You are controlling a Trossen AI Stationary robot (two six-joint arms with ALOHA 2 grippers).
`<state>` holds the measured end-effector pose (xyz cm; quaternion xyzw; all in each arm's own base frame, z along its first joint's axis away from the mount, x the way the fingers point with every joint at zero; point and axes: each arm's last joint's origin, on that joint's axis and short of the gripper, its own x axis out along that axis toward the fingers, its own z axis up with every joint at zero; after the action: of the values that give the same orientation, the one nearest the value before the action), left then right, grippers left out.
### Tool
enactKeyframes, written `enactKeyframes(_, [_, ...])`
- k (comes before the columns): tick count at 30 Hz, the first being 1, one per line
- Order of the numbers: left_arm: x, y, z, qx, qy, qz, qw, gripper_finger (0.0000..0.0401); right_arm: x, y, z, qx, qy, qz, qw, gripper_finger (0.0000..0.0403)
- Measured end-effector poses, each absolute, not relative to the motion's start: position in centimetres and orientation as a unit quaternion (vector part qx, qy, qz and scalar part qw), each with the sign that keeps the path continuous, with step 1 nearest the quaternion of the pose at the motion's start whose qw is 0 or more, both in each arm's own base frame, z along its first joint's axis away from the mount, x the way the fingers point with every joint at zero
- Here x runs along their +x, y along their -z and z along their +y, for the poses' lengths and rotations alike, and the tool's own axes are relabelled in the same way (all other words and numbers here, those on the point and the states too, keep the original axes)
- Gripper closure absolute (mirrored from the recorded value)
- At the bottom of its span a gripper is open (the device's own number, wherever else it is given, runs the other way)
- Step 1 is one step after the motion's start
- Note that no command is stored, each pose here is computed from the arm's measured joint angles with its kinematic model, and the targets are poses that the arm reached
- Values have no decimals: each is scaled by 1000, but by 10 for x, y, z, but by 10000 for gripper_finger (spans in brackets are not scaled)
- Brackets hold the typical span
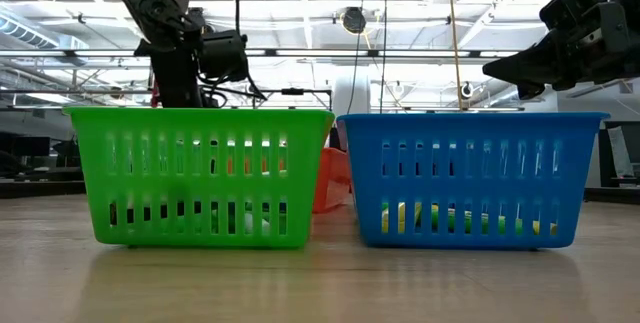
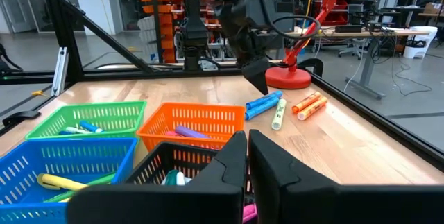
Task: Pick & Place Markers
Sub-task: Put the left blue highlighter pen into the orange basket
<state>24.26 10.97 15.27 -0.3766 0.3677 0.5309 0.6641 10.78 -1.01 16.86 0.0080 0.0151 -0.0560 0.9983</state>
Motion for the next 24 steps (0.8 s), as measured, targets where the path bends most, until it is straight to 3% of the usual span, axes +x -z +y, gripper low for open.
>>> enactKeyframes(24, [246, -123, 99, -347, -496, 475, 639, 249, 108, -169, -10, 8, 56, 15, 998, 394])
